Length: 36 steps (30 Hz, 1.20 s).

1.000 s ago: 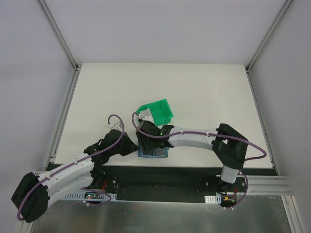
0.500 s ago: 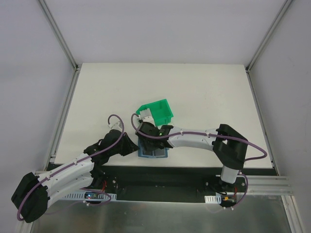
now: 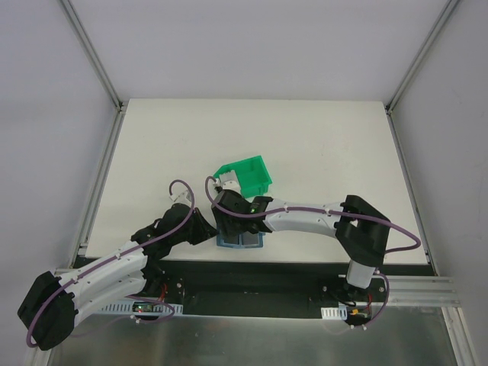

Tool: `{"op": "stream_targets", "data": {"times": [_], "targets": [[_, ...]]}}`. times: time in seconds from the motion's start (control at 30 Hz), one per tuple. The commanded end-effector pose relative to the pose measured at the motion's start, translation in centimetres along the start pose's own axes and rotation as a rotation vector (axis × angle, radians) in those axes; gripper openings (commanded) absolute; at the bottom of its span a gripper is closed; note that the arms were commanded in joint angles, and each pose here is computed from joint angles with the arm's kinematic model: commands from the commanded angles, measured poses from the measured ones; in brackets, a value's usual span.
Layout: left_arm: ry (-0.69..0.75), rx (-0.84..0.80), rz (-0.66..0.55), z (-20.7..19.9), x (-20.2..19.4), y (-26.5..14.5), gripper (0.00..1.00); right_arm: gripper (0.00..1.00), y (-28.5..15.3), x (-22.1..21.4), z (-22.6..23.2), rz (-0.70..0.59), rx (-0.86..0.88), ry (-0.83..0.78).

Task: Put the credit cards into the card holder
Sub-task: Turn over the card slot in the card holder.

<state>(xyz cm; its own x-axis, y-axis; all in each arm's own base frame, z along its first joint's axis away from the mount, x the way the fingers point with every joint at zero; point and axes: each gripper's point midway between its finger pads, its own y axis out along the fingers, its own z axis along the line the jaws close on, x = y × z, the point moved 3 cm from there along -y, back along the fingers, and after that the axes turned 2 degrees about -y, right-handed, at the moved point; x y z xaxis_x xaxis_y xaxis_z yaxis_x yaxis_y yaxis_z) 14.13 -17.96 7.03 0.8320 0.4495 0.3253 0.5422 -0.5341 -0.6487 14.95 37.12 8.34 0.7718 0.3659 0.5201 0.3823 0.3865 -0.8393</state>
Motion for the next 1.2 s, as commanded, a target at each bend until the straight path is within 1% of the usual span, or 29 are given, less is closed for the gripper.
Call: {"op": "stream_targets", "data": {"times": [0.0,0.23,0.43,1.0,1.17], "targets": [[0.011,-0.03,-0.005,-0.7,0.2,-0.2,0.0,0.6,-0.1,0.4,0.6,0.005,0.017,-0.003],[0.008,-0.033,-0.006,-0.7,0.2,-0.2,0.0,0.6,0.2,0.1,0.4,0.02,0.01,-0.008],[0.008,-0.031,-0.005,-0.6,0.1,-0.2,0.0,0.59,-0.3,-0.1,-0.5,0.031,-0.043,-0.019],[0.007,-0.017,0.001,-0.2,-0.1,-0.1,0.0,0.59,-2.6,0.1,-2.3,-0.025,-0.088,0.0],[0.007,-0.013,0.003,-0.1,-0.1,0.0,0.0,0.57,-3.1,-0.4,-2.9,-0.023,-0.105,0.006]]}}
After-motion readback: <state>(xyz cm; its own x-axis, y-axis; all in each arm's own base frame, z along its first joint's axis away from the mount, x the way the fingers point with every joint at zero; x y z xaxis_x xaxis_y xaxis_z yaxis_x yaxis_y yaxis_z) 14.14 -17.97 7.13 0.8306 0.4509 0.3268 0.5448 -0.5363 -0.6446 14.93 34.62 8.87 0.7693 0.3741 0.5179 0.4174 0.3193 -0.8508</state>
